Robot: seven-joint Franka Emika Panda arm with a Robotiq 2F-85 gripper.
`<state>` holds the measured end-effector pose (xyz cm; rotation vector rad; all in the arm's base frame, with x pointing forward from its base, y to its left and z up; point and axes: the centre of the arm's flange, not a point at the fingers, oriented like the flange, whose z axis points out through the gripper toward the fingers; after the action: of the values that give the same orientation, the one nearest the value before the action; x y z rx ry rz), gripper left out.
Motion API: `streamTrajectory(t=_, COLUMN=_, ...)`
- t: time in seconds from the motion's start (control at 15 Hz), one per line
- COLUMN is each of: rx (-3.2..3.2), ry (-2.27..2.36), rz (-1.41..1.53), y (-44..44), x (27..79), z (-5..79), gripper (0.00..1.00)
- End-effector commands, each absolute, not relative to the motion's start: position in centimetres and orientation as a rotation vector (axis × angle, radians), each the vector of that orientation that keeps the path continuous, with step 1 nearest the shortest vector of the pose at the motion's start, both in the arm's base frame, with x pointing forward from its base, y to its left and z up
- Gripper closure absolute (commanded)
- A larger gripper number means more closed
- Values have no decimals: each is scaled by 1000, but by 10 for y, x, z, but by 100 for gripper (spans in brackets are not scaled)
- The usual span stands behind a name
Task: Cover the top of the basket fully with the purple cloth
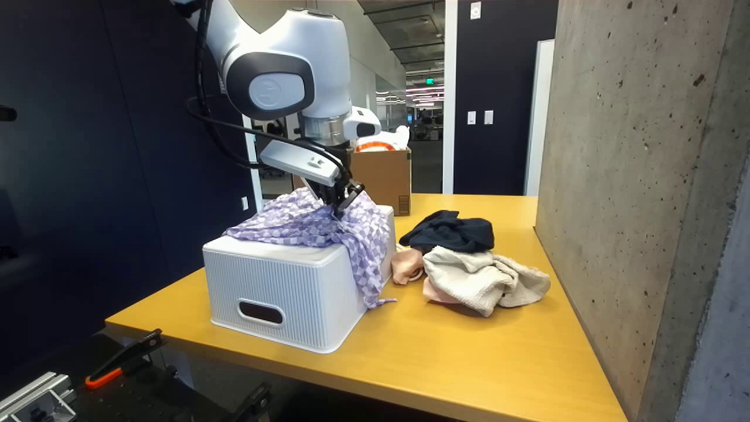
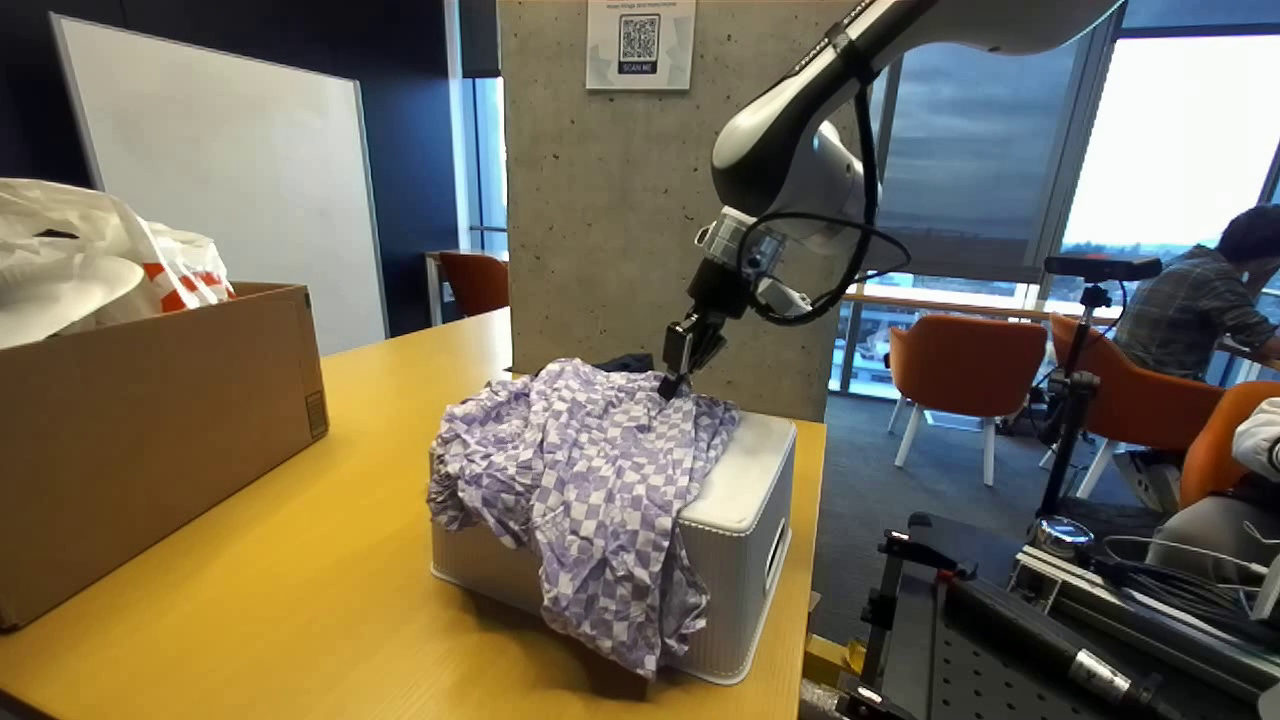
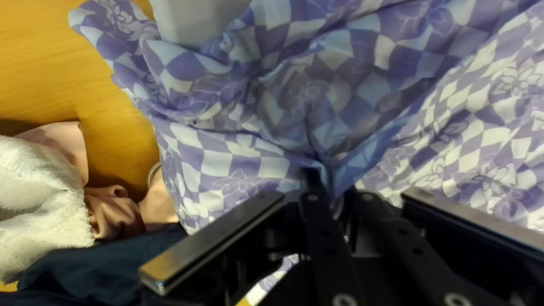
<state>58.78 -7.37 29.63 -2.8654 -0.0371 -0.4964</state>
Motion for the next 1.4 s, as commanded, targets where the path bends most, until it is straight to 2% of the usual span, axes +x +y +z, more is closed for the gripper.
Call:
streamTrajectory(t=0.0, rx=-2892, ry=-57, rz=-546, y=-76, x=575, z=318, gripper=100)
streamTrajectory(t=0.27, rx=-2928, ry=-97, rz=-611, y=-70, x=576, z=350, gripper=99)
streamTrajectory(t=0.87, rx=-2927, ry=-33, rz=-870, y=-68, x=599, z=516, gripper=99)
streamTrajectory(t=1.13, rx=-2934, ry=-14, rz=-875, y=-64, x=592, z=544, gripper=99)
streamTrajectory(t=1.33, rx=-2954, ry=-44, rz=-754, y=-49, x=570, z=540, gripper=99)
